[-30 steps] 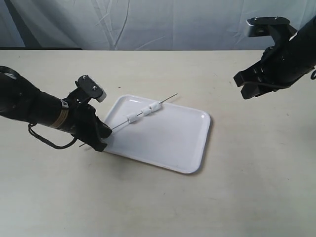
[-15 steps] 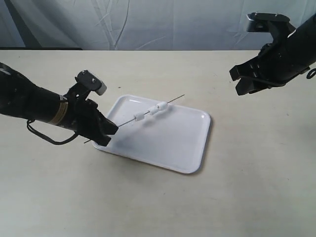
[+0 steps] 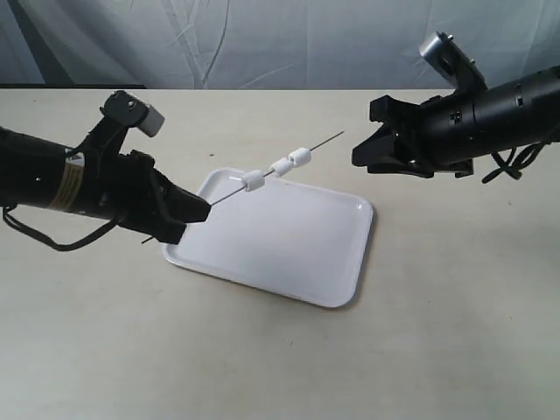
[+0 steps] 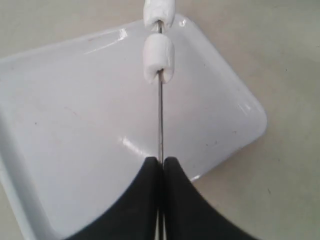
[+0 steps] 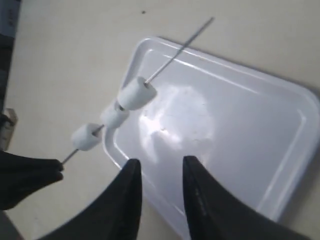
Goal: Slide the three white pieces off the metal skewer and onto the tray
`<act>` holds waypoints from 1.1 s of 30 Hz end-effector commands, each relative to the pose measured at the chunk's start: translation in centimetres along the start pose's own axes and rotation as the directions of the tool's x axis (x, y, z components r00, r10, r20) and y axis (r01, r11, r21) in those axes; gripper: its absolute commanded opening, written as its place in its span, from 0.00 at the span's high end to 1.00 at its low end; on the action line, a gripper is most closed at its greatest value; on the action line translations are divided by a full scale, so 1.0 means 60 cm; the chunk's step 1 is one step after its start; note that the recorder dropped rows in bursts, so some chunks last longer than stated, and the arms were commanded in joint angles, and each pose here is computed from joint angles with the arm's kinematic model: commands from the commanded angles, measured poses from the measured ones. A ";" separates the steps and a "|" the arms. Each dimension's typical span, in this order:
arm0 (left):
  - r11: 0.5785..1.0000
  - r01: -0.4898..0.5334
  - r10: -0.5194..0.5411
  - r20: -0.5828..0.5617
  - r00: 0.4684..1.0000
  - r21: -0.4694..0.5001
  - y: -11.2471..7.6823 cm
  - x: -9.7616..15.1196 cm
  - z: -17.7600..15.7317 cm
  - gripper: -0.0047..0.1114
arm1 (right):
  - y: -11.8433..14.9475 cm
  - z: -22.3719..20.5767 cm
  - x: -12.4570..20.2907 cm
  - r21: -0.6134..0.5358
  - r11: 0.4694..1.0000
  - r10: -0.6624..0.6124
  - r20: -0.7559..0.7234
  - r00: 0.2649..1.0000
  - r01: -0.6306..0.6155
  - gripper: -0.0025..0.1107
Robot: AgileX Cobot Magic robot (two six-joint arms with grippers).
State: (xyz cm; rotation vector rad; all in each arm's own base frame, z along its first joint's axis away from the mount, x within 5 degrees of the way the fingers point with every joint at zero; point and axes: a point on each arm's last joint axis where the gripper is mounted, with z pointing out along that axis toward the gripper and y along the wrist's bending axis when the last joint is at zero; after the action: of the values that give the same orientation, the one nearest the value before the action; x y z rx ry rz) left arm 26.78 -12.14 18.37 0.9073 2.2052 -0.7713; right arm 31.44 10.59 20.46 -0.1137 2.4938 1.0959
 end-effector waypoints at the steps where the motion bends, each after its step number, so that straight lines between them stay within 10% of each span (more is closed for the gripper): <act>1: 0.999 0.039 -0.039 -0.005 0.999 -0.004 -0.017 0.017 -0.012 0.96 | 0.002 0.016 0.011 -0.159 0.986 0.050 0.026 0.998 -0.045 0.64; 5: 0.999 0.038 -0.038 0.003 0.999 -0.027 -0.029 0.025 -0.027 0.96 | -0.001 0.042 0.031 -0.208 0.970 0.124 -0.012 0.992 -0.124 0.47; 30: 1.000 0.010 -0.011 0.057 0.998 0.014 -0.074 0.036 -0.068 0.96 | 0.033 0.114 0.048 -0.214 0.968 0.127 -0.024 0.992 -0.129 0.51; 33: 0.999 0.010 -0.012 0.058 0.998 0.030 -0.076 0.036 -0.068 0.96 | 0.033 0.114 0.048 -0.217 0.968 0.126 -0.025 0.992 -0.129 0.66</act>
State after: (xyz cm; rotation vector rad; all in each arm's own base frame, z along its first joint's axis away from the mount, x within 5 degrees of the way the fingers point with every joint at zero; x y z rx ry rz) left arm 21.03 -10.93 20.39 0.8751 2.1661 -0.8007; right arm 30.48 17.11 16.36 -0.0144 2.4248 1.4221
